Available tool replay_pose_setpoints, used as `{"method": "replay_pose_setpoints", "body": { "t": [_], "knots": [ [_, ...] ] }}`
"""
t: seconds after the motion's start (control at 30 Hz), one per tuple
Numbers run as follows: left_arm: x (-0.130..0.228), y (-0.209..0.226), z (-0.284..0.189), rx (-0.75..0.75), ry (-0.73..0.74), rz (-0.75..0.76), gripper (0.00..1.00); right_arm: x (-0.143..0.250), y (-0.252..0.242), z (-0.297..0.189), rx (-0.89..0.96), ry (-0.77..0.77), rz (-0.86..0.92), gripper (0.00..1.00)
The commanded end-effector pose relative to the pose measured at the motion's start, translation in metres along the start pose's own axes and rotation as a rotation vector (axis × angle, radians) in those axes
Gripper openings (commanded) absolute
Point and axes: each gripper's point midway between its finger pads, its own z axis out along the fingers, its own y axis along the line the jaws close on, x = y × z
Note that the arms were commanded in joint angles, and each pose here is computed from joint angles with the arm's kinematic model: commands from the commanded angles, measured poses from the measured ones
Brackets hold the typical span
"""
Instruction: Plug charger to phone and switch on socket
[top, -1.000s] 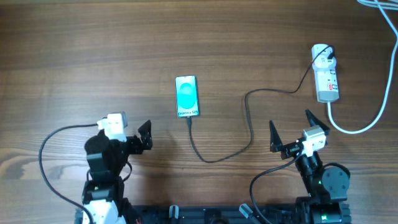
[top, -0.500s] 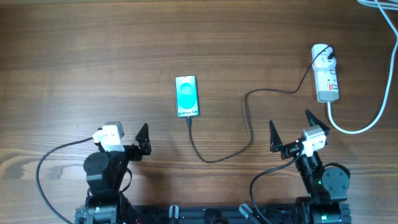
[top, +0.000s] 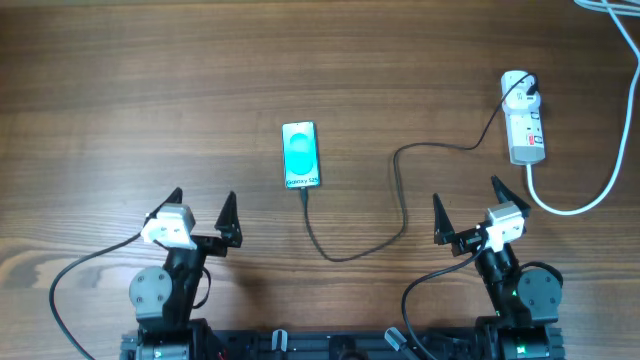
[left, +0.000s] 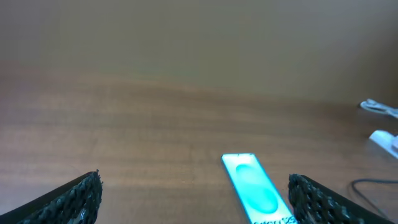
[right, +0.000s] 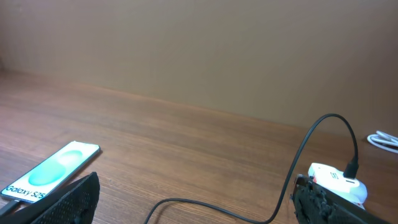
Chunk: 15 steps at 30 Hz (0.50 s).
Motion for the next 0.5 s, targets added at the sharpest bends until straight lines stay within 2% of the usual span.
{"method": "replay_pose_setpoints", "body": {
  "t": [0.0, 0.47],
  "knots": [
    [-0.0032, -0.0028, -0.0016, 0.010, -0.020, -0.003, 1.00, -0.0019, -0.0007, -0.0005, 0.007, -0.009, -0.011, 1.00],
    [-0.0031, -0.0029, -0.0014, 0.010, -0.019, -0.003, 1.00, -0.0019, -0.0007, -0.0005, 0.007, -0.009, -0.011, 1.00]
  ]
}}
